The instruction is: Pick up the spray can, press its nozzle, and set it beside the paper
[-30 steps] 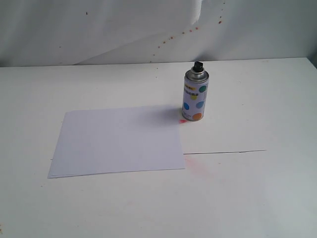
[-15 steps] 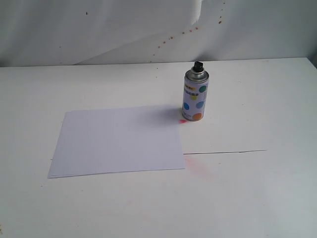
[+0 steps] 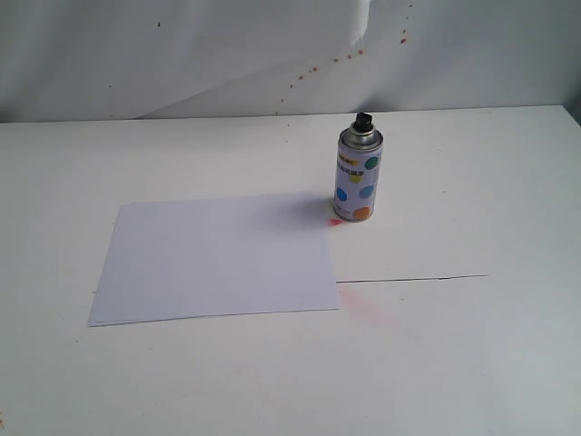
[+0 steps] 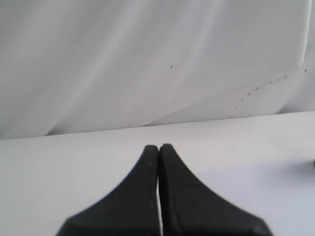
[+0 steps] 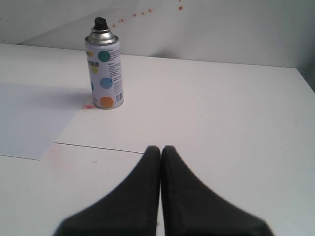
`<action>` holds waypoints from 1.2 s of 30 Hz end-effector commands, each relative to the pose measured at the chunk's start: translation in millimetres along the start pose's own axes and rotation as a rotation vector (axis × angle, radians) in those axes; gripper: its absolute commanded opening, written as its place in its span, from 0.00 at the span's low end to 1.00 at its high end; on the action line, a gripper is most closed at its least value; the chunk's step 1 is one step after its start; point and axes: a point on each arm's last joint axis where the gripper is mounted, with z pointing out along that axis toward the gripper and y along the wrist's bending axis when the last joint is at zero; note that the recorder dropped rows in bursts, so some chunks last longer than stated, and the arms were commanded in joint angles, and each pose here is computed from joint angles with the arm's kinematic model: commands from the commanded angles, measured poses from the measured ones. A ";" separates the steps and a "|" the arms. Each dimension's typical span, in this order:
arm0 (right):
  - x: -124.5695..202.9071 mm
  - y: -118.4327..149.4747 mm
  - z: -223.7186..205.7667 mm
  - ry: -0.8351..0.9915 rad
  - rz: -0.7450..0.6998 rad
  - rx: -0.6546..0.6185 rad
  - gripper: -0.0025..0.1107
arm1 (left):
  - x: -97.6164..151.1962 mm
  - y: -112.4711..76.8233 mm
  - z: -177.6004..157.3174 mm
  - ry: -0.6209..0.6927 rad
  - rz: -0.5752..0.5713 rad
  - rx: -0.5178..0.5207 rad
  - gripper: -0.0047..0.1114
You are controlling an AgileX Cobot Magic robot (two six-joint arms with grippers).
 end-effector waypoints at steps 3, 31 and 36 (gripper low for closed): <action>0.6 0.1 -0.1 -0.007 0.001 0.000 0.02 | 21.6 6.6 -5.4 0.083 -0.049 -0.088 0.04; 0.6 0.1 -0.1 -0.007 0.003 0.000 0.02 | 80.7 6.8 -1.5 0.184 -0.096 -0.092 0.04; 0.6 0.1 -0.1 -0.007 0.003 0.000 0.02 | 80.7 6.8 -1.5 0.184 -0.096 -0.092 0.04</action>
